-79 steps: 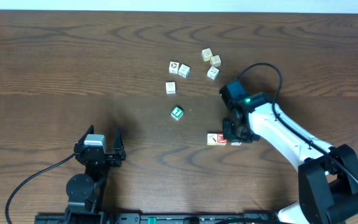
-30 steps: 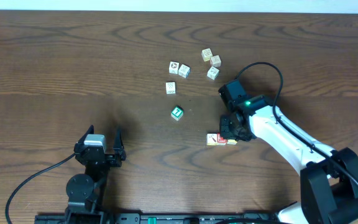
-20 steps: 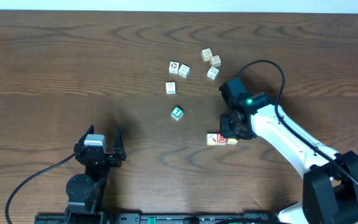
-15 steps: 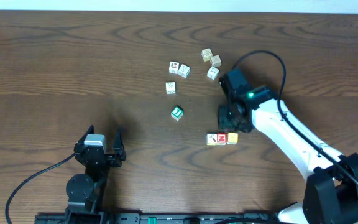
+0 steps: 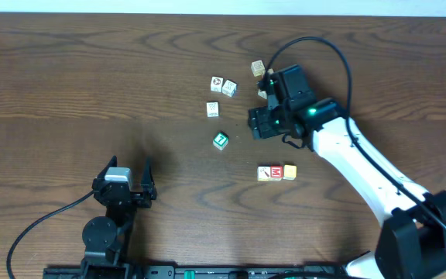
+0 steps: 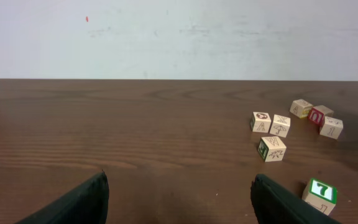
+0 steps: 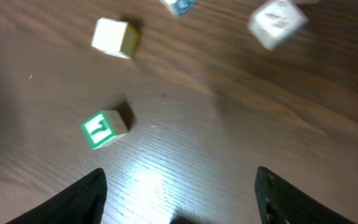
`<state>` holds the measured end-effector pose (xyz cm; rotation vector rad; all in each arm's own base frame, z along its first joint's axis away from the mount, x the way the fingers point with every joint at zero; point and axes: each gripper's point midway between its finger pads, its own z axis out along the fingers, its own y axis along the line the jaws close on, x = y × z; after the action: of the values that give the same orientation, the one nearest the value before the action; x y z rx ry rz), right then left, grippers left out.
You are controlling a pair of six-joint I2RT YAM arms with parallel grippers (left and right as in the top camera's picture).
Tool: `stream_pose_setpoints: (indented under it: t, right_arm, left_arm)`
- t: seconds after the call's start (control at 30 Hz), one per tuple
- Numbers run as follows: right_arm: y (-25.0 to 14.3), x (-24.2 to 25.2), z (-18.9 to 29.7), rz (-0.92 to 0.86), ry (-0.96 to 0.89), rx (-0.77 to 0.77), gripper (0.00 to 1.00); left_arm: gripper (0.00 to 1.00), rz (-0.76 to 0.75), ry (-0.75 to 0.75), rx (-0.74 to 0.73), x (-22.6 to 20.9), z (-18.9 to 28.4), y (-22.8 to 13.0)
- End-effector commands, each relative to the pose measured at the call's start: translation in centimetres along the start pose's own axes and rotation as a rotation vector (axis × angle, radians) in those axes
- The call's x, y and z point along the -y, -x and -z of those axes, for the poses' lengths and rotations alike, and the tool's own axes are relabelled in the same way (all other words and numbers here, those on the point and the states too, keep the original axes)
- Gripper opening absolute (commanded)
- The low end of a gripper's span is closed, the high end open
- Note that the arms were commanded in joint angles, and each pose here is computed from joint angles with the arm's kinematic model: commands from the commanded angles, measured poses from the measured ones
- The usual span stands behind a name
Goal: Lift 4 blocks
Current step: 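Move right gripper back to the green-bordered block at center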
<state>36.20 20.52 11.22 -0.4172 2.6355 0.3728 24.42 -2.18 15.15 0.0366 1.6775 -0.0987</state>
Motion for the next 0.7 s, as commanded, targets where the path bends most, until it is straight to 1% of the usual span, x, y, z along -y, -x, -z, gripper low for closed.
stream_pose_setpoints:
  t: [0.0,0.27,0.53,0.67]
  right_arm:
    - [-0.5,-2.1,-1.8,0.142,0.059,-0.034,0.76]
    - [-1.7,-4.7,-4.8,0.260,0.091,-0.067,0.78]
    - [-2.8,-6.3,-6.8,0.320,0.110,-0.088,0.79]
    - [-2.7,-6.5,-7.6,0.330,0.112,-0.080,0.79]
  left_arm:
    - [0.73,0.004,0.016,-0.051,-0.3,0.0,-1.6]
    - [0.73,0.004,0.016,-0.051,-0.3,0.0,-1.6]
    - [0.73,0.004,0.016,-0.051,-0.3,0.0,-1.6]
    - [0.73,0.004,0.016,-0.051,-0.3,0.0,-1.6]
